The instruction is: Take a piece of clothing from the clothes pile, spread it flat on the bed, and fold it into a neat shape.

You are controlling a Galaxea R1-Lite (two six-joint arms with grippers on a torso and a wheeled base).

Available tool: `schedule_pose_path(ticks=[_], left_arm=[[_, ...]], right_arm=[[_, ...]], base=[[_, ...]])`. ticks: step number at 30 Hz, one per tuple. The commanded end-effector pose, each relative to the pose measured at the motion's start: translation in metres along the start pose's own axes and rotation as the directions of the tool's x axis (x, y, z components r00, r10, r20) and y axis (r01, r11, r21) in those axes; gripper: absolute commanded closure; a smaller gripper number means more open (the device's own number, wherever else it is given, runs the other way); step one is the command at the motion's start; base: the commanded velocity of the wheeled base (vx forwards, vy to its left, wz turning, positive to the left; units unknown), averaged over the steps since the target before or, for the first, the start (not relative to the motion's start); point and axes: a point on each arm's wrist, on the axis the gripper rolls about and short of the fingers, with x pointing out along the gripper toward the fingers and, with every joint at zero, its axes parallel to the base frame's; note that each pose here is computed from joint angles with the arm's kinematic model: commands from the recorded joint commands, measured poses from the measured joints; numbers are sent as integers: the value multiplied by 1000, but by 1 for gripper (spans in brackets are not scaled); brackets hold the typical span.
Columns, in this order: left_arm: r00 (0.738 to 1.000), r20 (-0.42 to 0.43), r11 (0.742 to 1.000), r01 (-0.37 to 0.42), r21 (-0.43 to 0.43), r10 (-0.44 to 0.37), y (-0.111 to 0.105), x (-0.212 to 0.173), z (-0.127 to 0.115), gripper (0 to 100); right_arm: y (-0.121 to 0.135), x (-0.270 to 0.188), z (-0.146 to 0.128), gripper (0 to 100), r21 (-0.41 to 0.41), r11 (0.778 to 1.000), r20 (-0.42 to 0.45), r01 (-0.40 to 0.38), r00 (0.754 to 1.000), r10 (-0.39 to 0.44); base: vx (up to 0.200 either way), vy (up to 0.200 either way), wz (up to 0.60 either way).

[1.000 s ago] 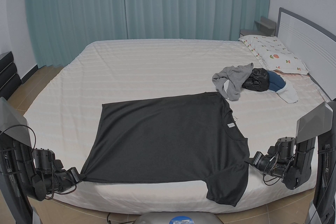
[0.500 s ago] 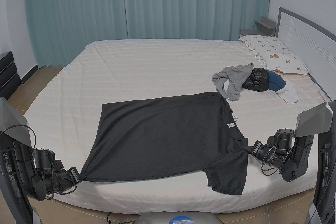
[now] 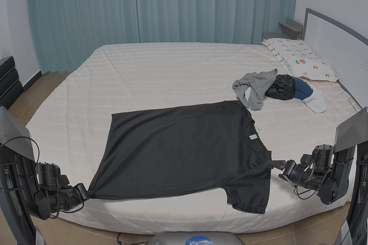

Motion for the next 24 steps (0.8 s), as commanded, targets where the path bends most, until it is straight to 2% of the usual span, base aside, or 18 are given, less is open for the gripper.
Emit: schedule_pose_path(ticks=[1, 4, 11, 24], left_arm=[[1000, 2, 1000, 1, 0, -1, 0, -2, 0, 100], [1000, 2, 1000, 1, 0, -1, 0, -2, 0, 100], [1000, 6, 1000, 3, 3, -3, -1, -1, 1, 100], [1000, 9, 1000, 4, 4, -4, -1, 0, 2, 100]], right_arm=[[4, -16, -14, 0, 4, 1000, -81, -14, 997, 14], [5, -12, -25, 0, -14, 1000, -135, -19, 991, 17], [2, -4, -32, 0, -24, 1000, -160, -11, 987, 7], [1, 6, -31, 0, -36, 999, -158, -30, 987, 24]], base=[[0, 0, 0], [0, 0, 0], [0, 0, 0], [0, 0, 0]])
